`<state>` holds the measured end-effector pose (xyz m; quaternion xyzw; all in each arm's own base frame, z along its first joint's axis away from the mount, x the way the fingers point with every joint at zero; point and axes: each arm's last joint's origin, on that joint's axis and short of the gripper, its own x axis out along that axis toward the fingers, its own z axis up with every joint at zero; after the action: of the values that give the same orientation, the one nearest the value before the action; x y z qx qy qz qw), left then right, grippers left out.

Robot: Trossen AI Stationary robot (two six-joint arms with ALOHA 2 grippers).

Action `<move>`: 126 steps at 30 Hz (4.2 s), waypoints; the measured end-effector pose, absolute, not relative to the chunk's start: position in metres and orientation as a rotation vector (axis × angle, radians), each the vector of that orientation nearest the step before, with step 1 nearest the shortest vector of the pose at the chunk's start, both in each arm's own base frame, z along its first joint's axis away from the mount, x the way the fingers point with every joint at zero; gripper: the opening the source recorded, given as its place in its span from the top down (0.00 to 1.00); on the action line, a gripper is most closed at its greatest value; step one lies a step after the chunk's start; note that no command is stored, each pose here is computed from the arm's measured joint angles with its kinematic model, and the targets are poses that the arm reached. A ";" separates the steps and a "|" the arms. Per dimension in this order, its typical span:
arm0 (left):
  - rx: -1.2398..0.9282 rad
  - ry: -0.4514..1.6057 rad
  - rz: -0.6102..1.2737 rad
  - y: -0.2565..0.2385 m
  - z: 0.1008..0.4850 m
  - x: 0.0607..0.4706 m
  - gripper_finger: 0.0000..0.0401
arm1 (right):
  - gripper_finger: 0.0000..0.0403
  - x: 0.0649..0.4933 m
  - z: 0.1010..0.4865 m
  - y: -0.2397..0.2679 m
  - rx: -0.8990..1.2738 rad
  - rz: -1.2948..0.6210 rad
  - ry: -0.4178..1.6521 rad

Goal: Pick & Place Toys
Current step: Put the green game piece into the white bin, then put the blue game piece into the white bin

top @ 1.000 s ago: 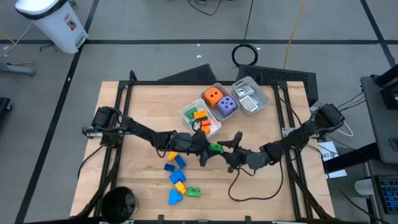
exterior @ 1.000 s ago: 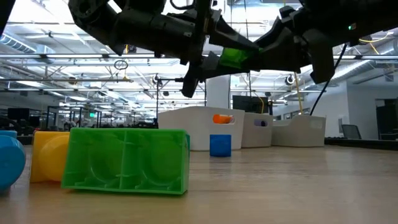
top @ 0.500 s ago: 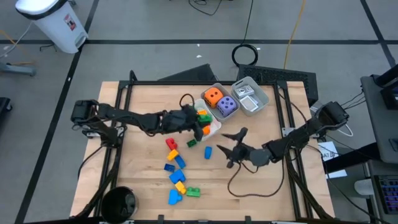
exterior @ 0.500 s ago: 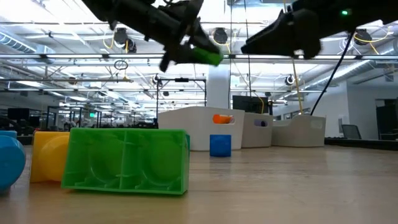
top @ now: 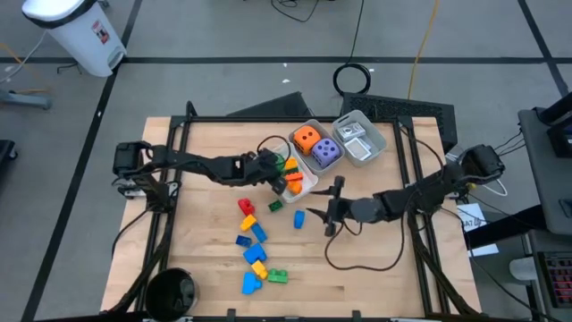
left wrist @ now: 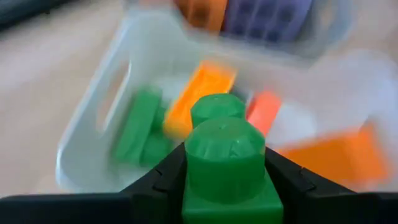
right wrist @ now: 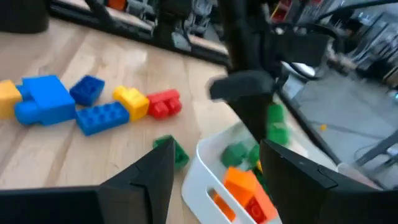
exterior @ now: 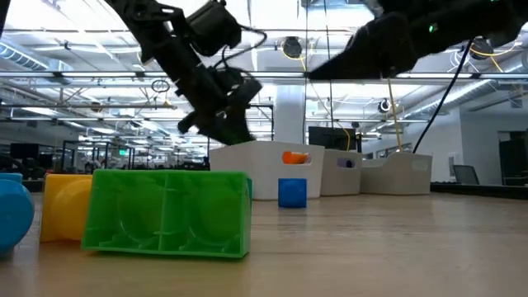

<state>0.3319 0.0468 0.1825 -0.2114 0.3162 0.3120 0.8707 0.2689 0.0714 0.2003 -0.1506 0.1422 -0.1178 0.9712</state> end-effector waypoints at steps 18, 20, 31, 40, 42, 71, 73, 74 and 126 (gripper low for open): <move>-0.430 0.614 0.556 0.043 0.192 0.336 0.04 | 0.46 0.272 0.194 0.065 -0.126 -0.076 0.334; -0.429 0.606 0.552 0.043 0.194 0.335 0.04 | 0.44 0.272 0.193 0.066 -0.117 -0.032 0.343; -0.452 0.571 0.518 0.041 0.197 0.338 0.05 | 0.28 0.286 0.145 0.071 -0.064 0.114 0.516; -0.448 0.569 0.515 0.040 0.198 0.338 0.05 | 0.34 0.301 0.115 0.052 -0.063 0.075 0.546; -0.447 0.565 0.513 0.040 0.198 0.339 0.05 | 0.35 0.300 0.110 0.052 -0.043 0.083 0.580; -0.452 0.550 0.512 0.040 0.199 0.339 0.05 | 0.21 0.305 0.112 0.060 -0.075 0.115 0.487; -0.452 0.550 0.512 0.040 0.199 0.339 0.05 | 0.21 0.306 0.103 0.056 -0.071 0.115 0.510; -0.452 0.550 0.512 0.040 0.199 0.339 0.05 | 0.21 0.307 0.099 0.054 -0.071 0.122 0.518; -0.561 0.254 0.091 -0.023 0.222 0.364 0.05 | 0.75 0.259 0.209 0.091 -0.695 -0.287 0.322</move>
<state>0.3642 -0.0226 0.2219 -0.2758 0.1252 0.0448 0.9520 0.2586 0.0910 0.2091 -0.3377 0.1566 -0.1397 0.9175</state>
